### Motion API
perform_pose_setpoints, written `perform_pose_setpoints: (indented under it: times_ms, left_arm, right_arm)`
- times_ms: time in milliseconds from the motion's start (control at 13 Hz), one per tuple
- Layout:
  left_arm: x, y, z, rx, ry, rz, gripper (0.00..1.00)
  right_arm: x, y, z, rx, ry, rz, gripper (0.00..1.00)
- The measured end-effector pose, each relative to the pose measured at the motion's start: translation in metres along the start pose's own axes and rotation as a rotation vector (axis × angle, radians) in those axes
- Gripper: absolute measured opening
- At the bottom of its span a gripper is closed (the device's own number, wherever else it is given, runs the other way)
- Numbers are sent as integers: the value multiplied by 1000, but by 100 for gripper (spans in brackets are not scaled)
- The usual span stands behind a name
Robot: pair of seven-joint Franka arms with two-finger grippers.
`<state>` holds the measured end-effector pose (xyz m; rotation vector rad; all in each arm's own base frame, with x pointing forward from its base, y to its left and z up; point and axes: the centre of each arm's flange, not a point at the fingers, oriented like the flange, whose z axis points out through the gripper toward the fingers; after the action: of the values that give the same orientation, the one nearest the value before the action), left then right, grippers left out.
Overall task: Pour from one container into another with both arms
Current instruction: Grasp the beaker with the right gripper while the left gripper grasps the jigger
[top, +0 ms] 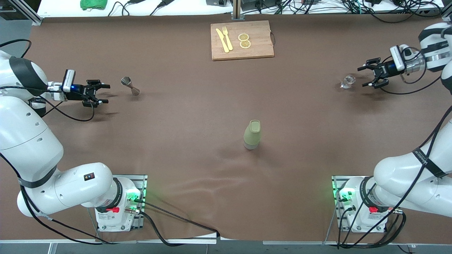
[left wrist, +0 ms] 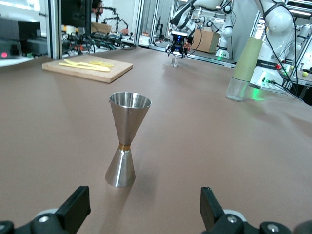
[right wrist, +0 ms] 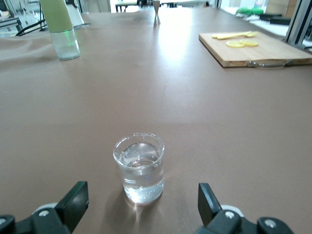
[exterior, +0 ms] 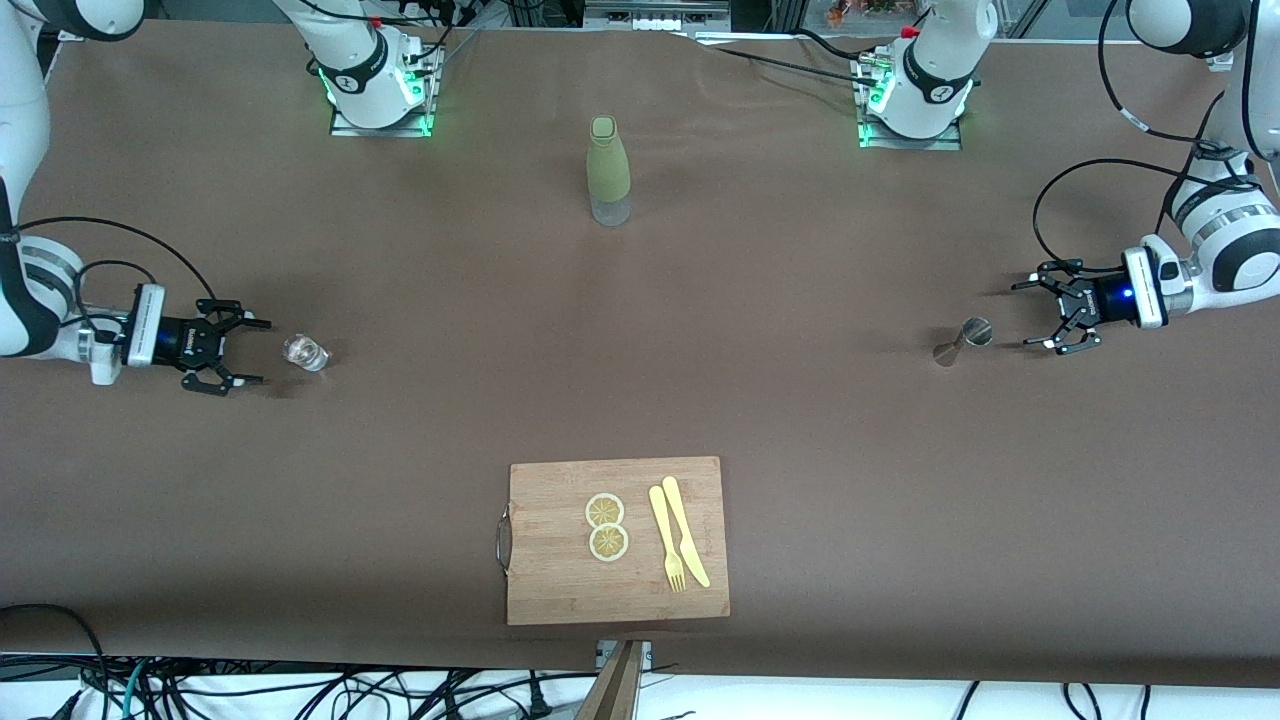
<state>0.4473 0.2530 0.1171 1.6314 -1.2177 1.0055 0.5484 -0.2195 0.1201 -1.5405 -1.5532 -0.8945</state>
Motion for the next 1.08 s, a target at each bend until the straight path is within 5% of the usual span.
perform_pose_setpoints:
  times_ms: [385,1077]
  left_arm:
    - [-2,-14,41,4,79,78,100]
    - [-6,-37,86,-22,133,101,100]
  right_arm:
    - [-30,-4,51,-23,128,-12,100]
    - [-27,-1,81,-1,182,-15,100]
